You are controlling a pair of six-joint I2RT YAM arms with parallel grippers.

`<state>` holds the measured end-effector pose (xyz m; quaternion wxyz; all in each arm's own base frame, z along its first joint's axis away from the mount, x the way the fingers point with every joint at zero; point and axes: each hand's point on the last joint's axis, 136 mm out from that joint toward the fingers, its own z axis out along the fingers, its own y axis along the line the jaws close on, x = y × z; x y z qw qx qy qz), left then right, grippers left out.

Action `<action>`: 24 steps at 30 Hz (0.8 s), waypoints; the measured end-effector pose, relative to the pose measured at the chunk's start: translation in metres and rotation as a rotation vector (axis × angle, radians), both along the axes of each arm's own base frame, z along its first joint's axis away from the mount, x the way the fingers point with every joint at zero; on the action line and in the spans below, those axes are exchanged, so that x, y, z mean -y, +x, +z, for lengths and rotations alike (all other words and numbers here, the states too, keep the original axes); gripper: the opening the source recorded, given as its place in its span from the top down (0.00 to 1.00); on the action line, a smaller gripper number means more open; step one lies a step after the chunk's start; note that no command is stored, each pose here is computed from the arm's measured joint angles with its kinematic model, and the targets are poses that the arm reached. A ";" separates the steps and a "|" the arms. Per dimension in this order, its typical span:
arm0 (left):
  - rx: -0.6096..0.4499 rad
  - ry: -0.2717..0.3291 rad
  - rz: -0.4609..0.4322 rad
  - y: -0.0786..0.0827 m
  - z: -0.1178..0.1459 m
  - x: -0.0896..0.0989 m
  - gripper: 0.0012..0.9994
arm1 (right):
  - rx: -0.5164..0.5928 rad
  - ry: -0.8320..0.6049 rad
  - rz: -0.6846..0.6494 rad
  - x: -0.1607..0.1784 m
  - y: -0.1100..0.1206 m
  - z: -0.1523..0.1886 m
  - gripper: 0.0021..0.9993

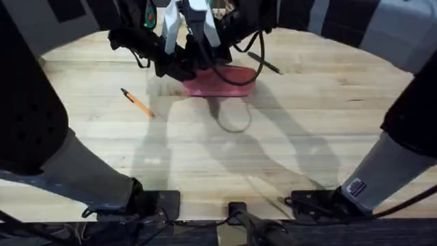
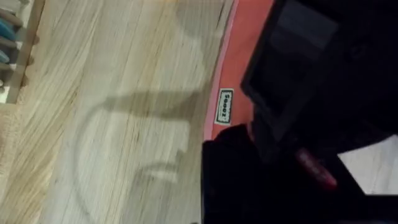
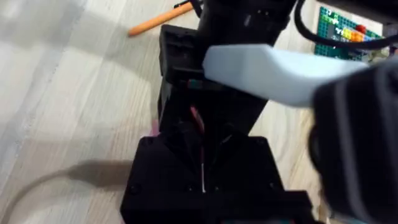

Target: Unzip the bag, pick up the pens from the table one at a time and place them inside, then zip the bag closed.

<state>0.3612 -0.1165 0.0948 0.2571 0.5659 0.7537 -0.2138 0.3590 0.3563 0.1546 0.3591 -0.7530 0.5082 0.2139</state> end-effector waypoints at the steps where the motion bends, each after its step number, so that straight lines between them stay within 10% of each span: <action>1: 0.001 0.000 -0.001 0.000 0.000 0.000 0.96 | -0.003 -0.002 -0.001 0.000 0.000 0.000 0.96; 9: -0.006 -0.003 -0.010 -0.003 0.000 0.002 0.96 | -0.034 -0.040 -0.017 0.009 -0.005 0.000 0.73; 15: 0.004 -0.004 -0.010 -0.001 0.000 0.002 0.96 | -0.102 -0.065 -0.023 0.028 -0.021 0.011 0.02; 24: 0.004 -0.004 -0.010 -0.001 0.000 0.002 0.96 | -0.151 -0.154 -0.125 0.081 -0.035 0.037 0.01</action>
